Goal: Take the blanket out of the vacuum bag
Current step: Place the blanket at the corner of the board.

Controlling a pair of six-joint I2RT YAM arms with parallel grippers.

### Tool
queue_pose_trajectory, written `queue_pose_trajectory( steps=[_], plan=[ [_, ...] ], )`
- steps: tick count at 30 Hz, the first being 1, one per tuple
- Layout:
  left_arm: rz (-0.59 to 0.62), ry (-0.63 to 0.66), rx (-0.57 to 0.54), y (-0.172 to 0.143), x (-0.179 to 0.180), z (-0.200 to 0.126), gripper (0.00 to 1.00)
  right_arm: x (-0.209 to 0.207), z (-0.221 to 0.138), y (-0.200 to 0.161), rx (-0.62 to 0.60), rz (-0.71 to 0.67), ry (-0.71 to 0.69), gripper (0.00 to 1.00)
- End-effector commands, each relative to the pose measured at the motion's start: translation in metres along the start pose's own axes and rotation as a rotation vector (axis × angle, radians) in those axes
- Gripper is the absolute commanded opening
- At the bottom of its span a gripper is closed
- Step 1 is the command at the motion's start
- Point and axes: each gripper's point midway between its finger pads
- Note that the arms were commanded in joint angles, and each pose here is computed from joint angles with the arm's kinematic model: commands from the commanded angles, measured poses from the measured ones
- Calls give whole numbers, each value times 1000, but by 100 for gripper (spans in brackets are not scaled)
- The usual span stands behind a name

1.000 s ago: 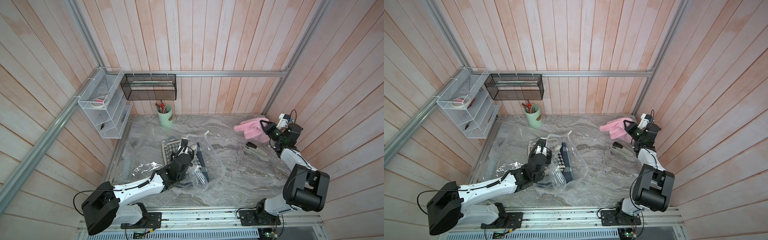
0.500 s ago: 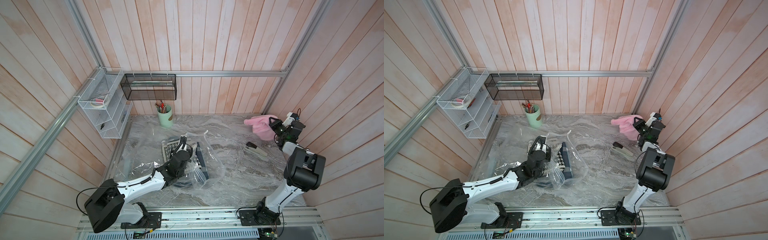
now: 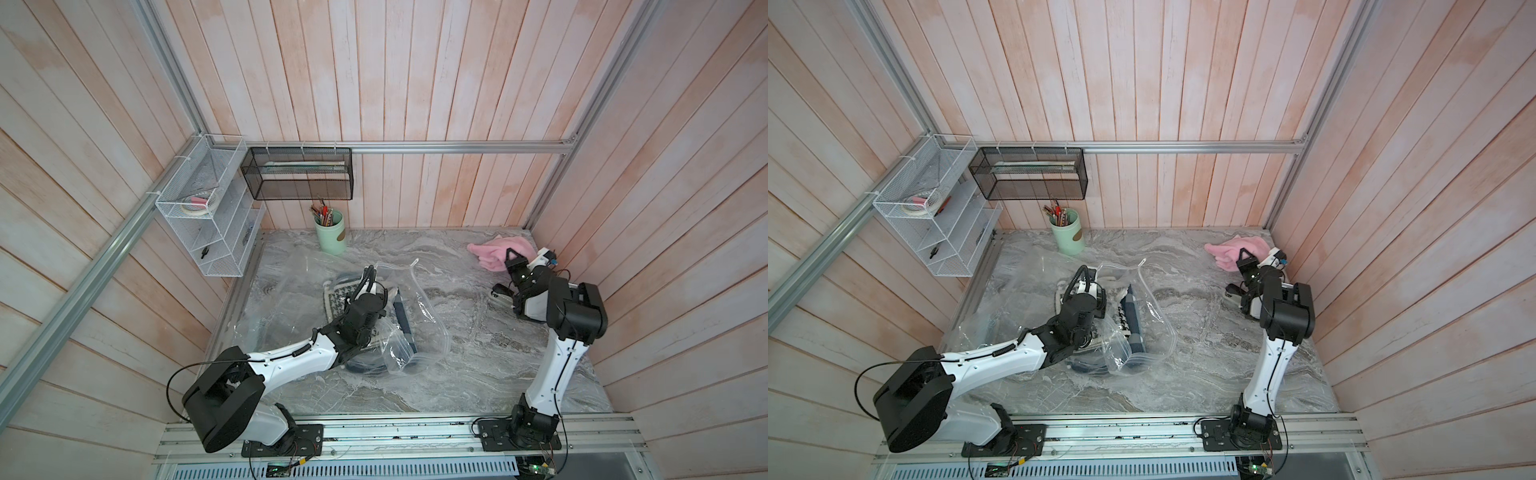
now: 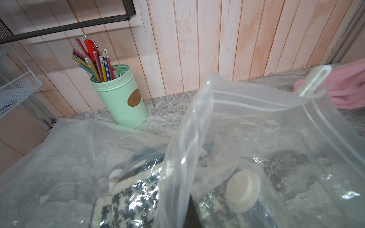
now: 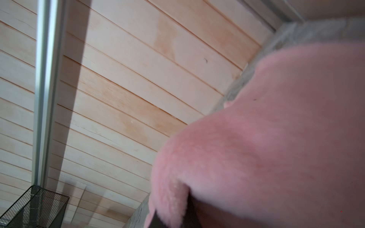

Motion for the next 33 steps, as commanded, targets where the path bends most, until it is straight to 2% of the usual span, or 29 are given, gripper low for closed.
queue_pose_trajectory(
  steps=[1,5,12,13,14,15,20,23,27,29,33],
  plan=[
    [-27,-11,-23,17,0,-3,0,15,-6,-14,-59,172,116,0],
    [-28,-9,-32,22,4,-9,0,10,-14,-37,-14,143,72,0],
    [-45,-9,-37,22,12,-17,0,17,-26,-29,10,108,64,0],
    [-47,-10,-39,23,12,-19,0,18,-26,-28,22,97,60,3],
    [-49,-10,-40,24,12,-19,0,21,-27,-27,35,77,62,19],
    [-48,-11,-40,24,12,-20,0,24,-27,-27,46,60,60,30],
    [-46,-16,-46,28,13,-26,0,40,-32,-19,84,-63,4,47],
    [-50,-16,-54,31,16,-29,0,54,-31,-12,116,-207,-54,64],
    [-64,-21,-61,32,18,-33,0,66,-25,-5,181,-419,-182,70],
    [-73,-26,-61,31,18,-34,0,62,-28,-1,221,-510,-294,71],
    [-82,-35,-63,30,15,-37,0,58,-49,8,237,-570,-410,72]
  ],
)
Point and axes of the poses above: each gripper's point midway between its finger pads, its own z axis out along the fingers, its own x axis along the line the jaws close on, y = z × x, and after that the axes turned 8 degrees about -z, right-handed
